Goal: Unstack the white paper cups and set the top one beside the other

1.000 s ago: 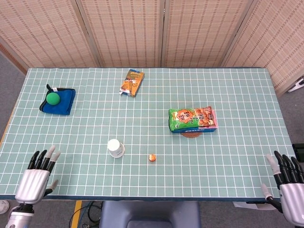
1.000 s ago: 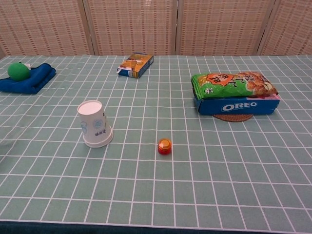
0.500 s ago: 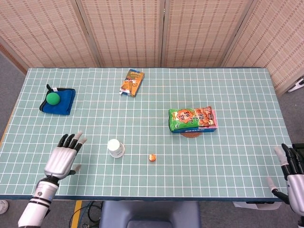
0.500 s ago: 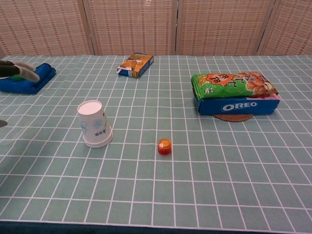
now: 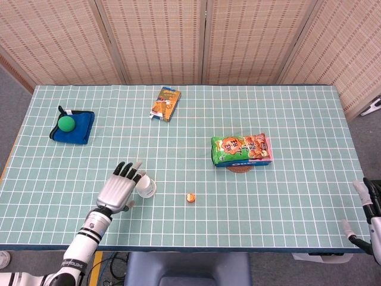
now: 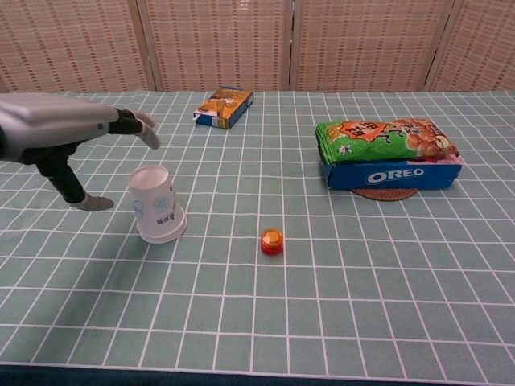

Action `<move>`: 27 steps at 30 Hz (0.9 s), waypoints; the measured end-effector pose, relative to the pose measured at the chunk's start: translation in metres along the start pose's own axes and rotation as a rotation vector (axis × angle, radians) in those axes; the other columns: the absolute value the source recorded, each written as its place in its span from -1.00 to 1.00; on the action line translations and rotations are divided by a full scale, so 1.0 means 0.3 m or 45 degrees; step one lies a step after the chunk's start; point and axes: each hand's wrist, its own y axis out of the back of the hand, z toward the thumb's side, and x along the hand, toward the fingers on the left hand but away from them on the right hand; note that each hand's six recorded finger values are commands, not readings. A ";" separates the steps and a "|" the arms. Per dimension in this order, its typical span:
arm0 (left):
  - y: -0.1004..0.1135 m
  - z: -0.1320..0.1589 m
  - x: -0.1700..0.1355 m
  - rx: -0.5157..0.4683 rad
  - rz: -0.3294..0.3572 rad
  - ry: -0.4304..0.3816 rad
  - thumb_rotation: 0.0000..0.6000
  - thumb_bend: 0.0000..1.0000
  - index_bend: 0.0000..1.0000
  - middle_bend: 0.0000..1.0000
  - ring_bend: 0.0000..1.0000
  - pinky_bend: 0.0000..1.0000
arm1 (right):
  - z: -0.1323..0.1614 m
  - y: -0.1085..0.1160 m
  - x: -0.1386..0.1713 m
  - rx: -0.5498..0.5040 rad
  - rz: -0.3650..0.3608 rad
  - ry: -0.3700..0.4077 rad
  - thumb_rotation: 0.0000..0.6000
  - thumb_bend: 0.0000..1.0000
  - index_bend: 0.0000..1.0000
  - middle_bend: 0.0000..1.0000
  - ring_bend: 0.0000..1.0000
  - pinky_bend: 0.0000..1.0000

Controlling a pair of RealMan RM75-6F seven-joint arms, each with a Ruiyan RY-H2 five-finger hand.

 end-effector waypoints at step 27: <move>-0.001 0.010 0.135 0.012 -0.062 0.000 1.00 -0.41 -0.49 -1.00 -1.00 -1.00 | -0.020 0.022 0.003 -0.008 -0.027 -0.021 1.00 -0.38 -0.98 -1.00 -1.00 -1.00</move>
